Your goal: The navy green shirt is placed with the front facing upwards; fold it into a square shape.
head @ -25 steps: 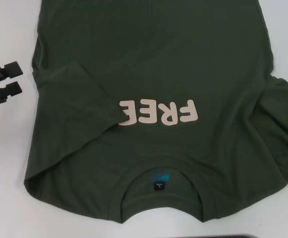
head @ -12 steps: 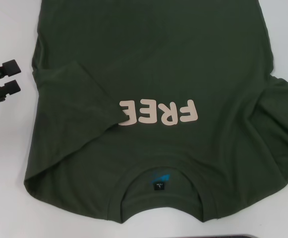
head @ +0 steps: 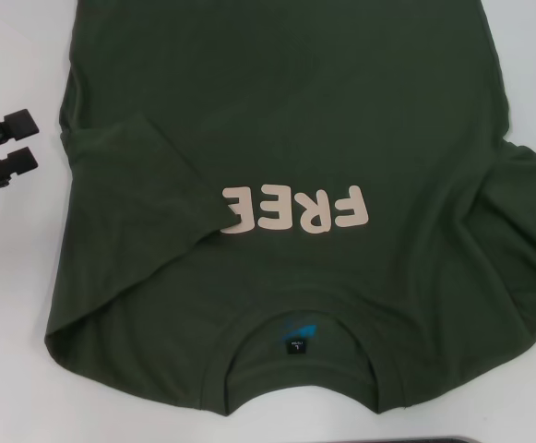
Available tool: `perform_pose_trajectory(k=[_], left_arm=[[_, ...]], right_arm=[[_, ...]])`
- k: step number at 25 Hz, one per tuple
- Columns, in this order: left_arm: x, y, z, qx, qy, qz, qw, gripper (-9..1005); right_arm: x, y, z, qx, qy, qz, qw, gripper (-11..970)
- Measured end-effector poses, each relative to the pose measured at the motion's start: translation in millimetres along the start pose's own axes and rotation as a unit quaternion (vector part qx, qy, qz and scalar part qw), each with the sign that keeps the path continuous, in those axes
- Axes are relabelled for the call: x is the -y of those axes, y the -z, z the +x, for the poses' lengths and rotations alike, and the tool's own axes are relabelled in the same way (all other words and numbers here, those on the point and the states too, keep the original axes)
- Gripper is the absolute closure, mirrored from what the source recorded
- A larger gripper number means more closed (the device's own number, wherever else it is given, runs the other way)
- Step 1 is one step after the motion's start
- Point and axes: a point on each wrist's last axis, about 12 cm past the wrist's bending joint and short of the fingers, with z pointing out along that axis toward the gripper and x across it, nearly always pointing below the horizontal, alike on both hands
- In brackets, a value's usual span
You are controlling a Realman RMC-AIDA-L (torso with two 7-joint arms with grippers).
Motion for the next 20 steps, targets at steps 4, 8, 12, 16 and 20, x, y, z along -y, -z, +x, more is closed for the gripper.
perform_pose_trajectory(k=[4,8,12,16,20], left_arm=[[-0.2,-0.2,0.2,0.0,0.0,0.0,1.0,146],[-0.4,-0.4,0.7,0.0,0.0,0.0,1.0,147],[-0.7,-0.7,1.5,0.0,-0.001,0.001,1.0,148],[-1.4,0.2,2.7,0.001,0.0,0.0,1.0,149],[-1.8,0.8,3.3,0.001,0.0,-0.001,1.0,150]], right_arm=[[-0.6,-5.1,-1.4,-0.002,0.002,0.003,1.0,213],[-3.1,-7.8,-4.1,-0.003,0.008,0.003,1.0,219],[-6.1,-12.0,-5.6,-0.003,0.01,0.0,1.0,226],[-7.7,-18.8,-4.9,-0.007,0.007,-0.005,1.0,232],[-7.9,-23.1,-3.3,-0.013,0.005,-0.005,1.0,238]])
